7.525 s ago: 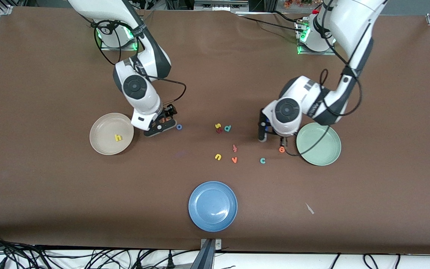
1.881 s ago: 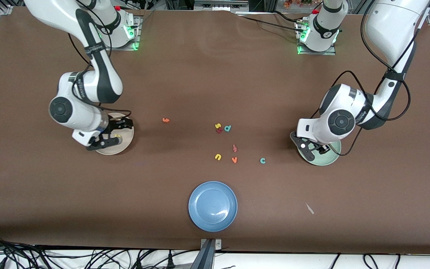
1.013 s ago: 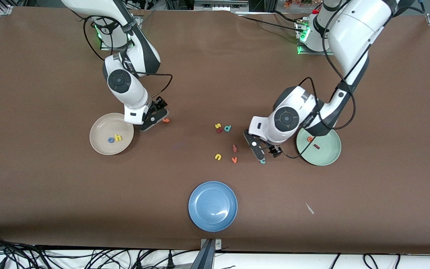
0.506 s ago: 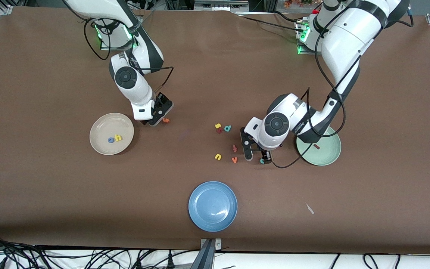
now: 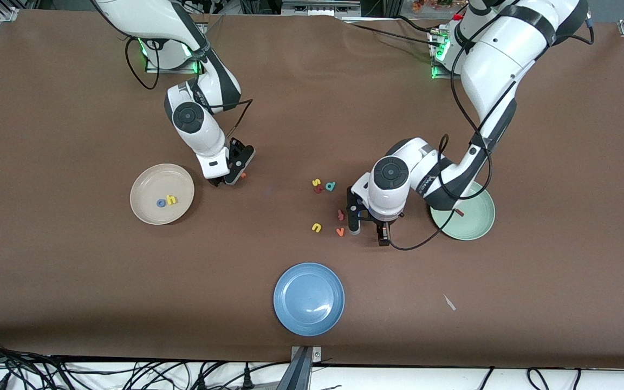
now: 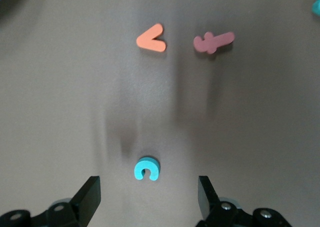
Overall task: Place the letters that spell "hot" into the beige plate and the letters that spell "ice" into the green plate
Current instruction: 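Grasp the 3 with the right gripper while the left gripper grasps the c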
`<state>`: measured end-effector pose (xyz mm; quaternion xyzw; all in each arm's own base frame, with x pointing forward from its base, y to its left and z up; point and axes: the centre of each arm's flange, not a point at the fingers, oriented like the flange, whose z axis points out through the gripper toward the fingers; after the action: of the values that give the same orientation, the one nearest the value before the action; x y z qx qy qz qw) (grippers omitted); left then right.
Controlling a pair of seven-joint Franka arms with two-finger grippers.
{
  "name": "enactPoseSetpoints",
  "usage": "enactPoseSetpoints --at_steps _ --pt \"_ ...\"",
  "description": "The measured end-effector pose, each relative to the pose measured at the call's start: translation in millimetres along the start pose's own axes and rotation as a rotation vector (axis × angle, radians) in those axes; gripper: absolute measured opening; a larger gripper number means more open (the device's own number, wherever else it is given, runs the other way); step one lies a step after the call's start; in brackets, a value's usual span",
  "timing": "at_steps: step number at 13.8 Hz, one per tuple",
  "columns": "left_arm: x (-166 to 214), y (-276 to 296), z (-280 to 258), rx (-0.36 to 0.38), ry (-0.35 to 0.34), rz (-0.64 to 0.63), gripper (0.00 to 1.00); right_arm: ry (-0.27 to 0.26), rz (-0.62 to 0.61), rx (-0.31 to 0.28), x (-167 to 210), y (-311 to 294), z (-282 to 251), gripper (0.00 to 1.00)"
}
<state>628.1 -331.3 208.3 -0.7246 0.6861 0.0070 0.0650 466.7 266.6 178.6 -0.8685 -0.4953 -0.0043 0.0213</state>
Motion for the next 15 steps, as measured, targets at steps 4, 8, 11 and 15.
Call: enactPoseSetpoints --at_steps 4,8,11,15 --pt "-5 -3 15 0.004 0.009 0.001 0.83 0.017 -0.023 -0.011 10 -8 2 0.96" --pt "-5 -4 26 0.025 0.020 0.012 0.79 0.013 -0.038 -0.009 12 -11 6 0.87" --pt "-5 -4 30 0.023 0.022 0.013 0.74 0.011 -0.042 -0.008 12 -12 8 0.73" --pt "-5 -2 37 0.014 0.020 0.015 0.68 0.018 -0.044 -0.012 15 -11 6 0.47"
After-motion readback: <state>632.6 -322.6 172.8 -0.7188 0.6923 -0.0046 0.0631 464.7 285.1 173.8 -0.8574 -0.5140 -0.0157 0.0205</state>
